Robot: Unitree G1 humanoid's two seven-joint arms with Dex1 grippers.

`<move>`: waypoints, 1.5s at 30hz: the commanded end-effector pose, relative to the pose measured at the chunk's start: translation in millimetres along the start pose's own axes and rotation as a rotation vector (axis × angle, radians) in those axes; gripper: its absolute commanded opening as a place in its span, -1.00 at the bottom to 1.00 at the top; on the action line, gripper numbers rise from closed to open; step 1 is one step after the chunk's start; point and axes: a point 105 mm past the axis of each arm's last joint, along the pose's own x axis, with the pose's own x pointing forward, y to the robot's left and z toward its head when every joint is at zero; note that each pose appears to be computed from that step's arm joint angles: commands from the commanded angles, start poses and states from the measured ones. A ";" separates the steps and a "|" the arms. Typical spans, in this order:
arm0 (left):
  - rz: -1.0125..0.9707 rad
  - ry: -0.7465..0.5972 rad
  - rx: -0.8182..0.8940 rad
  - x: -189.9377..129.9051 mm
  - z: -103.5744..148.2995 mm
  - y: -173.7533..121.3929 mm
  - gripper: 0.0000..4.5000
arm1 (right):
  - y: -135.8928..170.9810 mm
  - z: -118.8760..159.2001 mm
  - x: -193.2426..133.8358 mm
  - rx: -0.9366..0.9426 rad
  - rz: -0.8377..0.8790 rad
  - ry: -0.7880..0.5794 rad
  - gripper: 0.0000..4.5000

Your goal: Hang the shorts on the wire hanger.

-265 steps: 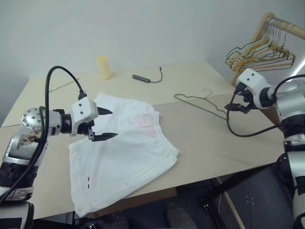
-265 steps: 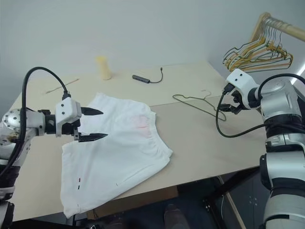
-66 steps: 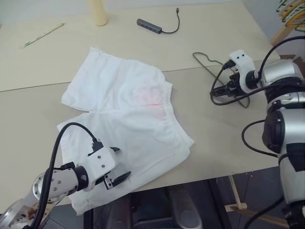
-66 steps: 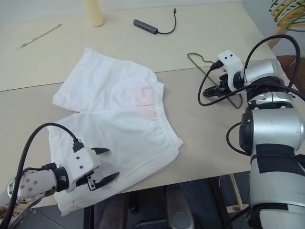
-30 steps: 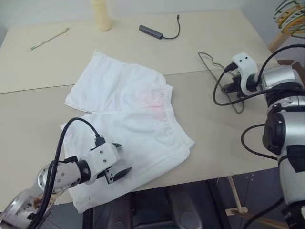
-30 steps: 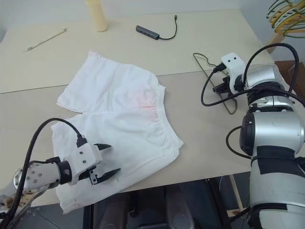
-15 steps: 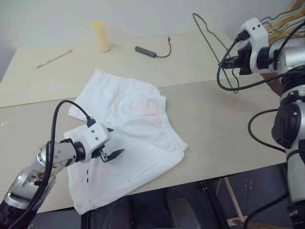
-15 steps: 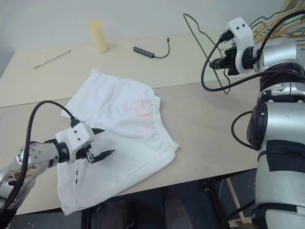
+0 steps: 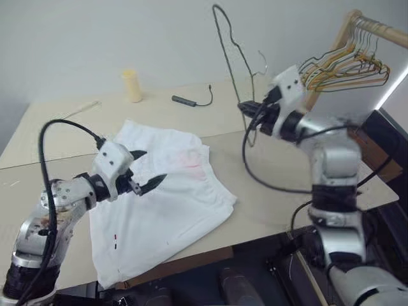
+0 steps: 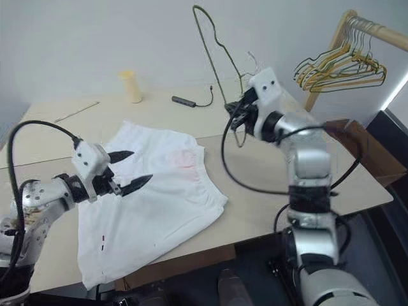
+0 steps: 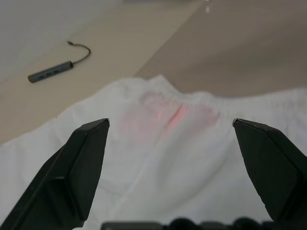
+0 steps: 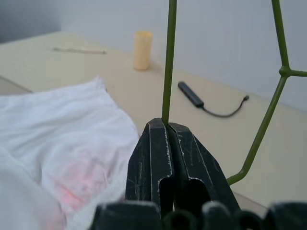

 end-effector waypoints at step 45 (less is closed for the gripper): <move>0.133 -0.530 -0.483 41.4 79.9 -6.9 -0.98 | 94.8 -16.5 7.7 -0.508 -0.115 -0.253 -1.00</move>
